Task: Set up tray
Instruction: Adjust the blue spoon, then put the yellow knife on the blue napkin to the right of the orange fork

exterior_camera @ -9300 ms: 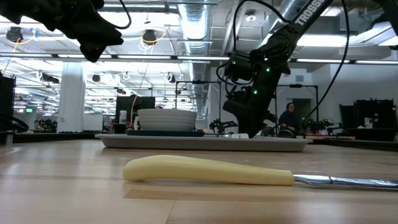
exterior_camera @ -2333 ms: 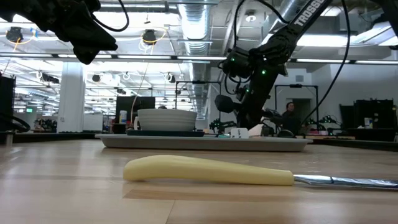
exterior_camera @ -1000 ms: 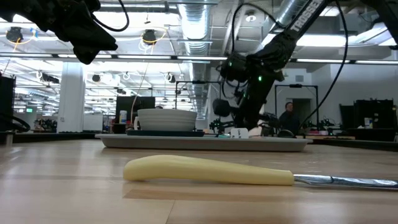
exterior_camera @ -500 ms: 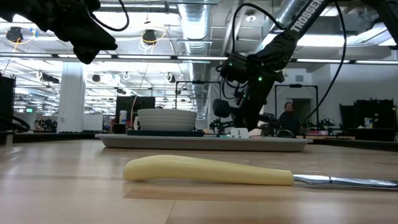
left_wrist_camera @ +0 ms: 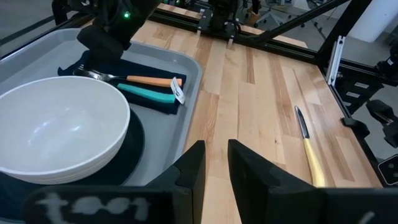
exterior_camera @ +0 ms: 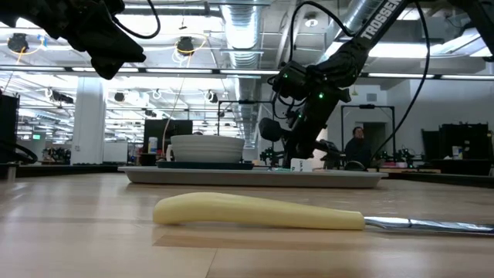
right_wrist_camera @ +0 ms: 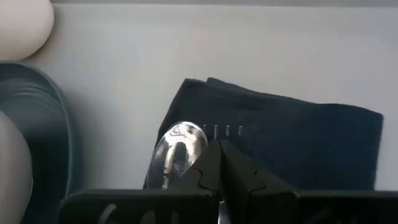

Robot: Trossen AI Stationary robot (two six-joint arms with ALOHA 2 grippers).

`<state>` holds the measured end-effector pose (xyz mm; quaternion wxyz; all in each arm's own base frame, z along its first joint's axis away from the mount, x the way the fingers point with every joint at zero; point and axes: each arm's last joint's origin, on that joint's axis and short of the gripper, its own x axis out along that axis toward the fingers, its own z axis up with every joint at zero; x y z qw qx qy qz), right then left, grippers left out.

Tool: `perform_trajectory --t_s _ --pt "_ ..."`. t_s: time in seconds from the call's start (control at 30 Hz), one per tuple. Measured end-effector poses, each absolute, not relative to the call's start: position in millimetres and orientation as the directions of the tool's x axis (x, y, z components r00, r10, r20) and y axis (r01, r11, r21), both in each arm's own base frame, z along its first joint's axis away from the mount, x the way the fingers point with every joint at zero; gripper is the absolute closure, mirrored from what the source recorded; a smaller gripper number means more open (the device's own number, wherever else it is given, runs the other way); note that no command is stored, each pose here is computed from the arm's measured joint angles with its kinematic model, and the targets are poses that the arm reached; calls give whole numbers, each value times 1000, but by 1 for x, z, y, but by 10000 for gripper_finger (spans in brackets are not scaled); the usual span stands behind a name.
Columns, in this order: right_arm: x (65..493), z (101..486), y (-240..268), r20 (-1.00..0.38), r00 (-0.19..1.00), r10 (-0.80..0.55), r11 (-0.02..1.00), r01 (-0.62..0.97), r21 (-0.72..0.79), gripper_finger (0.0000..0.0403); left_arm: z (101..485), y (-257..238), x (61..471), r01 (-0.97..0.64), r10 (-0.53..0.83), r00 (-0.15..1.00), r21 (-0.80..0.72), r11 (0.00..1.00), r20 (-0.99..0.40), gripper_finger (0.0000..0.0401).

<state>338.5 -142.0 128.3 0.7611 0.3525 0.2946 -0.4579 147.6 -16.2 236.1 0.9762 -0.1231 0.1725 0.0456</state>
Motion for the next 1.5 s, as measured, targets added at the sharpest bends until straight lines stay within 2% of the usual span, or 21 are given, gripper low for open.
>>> perform_trajectory --t_s 0.53,0.77,0.97,1.2,1.33,1.5 --pt "342 130 -135 -763 421 -490 378 892 249 403 236 -16 148 -131 47 936 -223 966 -348 344" --pt "348 146 -112 -726 460 -511 509 843 176 403 236 -17 147 -102 24 936 -203 974 -351 344" --pt "346 185 -62 -687 545 -480 679 727 103 403 244 -16 139 -67 13 956 -177 982 -292 344" --pt "329 214 27 -707 636 -309 905 424 -15 403 248 -21 130 155 -196 945 -168 974 -263 344" --pt "311 216 73 -752 620 -223 951 308 -29 403 241 -28 140 278 -311 898 -147 949 -311 344" --pt "288 210 110 -809 557 -188 961 274 -34 403 232 -37 164 343 -344 880 -63 937 -329 344"
